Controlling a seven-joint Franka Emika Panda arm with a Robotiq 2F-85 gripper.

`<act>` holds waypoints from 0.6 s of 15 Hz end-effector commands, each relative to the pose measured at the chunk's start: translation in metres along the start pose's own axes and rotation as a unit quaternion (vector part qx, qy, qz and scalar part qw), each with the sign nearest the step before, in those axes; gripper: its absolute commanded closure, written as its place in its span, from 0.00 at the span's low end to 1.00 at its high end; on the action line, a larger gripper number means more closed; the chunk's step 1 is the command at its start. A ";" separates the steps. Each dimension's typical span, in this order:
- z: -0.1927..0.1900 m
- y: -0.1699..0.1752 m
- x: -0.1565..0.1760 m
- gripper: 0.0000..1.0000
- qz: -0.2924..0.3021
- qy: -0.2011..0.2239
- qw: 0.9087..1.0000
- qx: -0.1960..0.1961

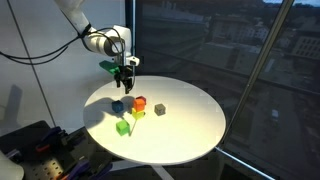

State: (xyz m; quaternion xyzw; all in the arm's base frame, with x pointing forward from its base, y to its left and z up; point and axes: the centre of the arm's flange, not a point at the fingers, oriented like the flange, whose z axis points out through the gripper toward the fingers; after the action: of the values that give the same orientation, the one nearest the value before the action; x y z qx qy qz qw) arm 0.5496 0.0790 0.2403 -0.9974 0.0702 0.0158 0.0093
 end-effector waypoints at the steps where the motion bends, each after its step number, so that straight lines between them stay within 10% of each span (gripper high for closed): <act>1: -0.006 -0.011 -0.004 0.00 -0.008 0.009 1.000 -0.004; 9: -0.005 -0.035 -0.010 0.00 -0.039 0.021 0.999 -0.014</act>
State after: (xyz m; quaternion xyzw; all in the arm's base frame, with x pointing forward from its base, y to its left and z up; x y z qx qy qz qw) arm 0.5462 0.1096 0.2426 -0.9993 0.0351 0.0077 0.0031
